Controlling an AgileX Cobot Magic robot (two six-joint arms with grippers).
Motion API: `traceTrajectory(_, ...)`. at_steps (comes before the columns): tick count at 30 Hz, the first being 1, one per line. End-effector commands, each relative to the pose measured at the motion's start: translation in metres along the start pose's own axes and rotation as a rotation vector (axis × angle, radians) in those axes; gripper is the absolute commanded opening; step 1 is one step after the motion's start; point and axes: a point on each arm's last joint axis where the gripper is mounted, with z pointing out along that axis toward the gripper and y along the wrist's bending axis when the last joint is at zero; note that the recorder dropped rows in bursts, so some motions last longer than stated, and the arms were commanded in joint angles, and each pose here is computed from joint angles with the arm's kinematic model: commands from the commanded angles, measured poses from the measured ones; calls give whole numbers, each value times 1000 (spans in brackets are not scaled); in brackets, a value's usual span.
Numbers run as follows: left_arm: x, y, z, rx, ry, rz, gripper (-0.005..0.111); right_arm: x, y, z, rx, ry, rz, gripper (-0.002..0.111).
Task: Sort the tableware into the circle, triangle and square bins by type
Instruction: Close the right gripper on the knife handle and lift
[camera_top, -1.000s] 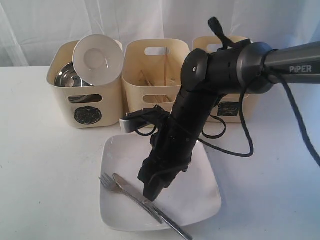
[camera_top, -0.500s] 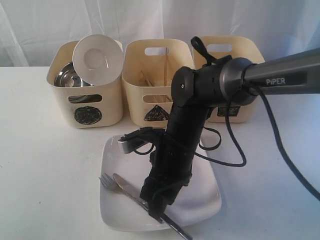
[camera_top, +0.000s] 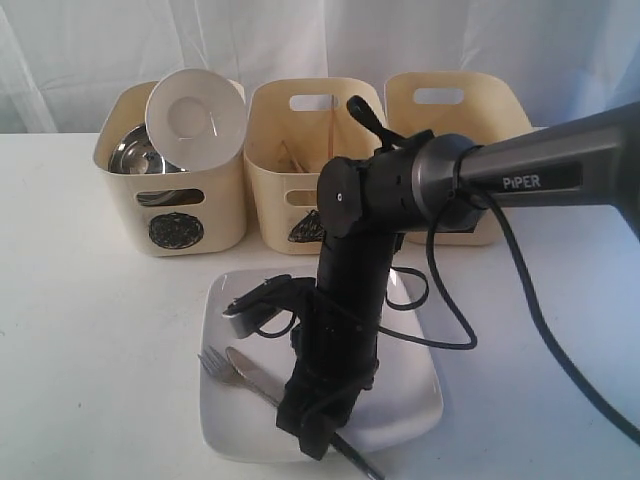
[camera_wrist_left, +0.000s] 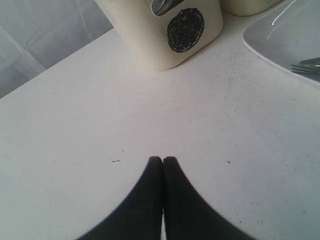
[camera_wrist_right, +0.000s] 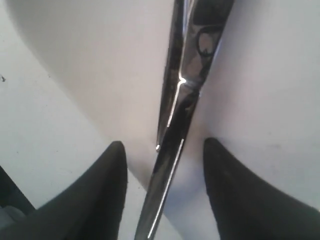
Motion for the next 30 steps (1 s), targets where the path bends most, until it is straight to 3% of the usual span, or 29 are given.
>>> traceTrajectory(1,1,-1,0,3,-5,-4,0,1,-6,1,89,18,14,35)
traceTrajectory(3,1,-1,0,3,-5,-4,0,2,-7,0,106,25,22,25)
traceTrajectory(13,1,-1,0,3,-5,-4,0,0,-8,0,118,5,47,1)
traceTrajectory(30,1,-1,0,3,-5,-4,0,-4,-12,-6,184,-58,111,0)
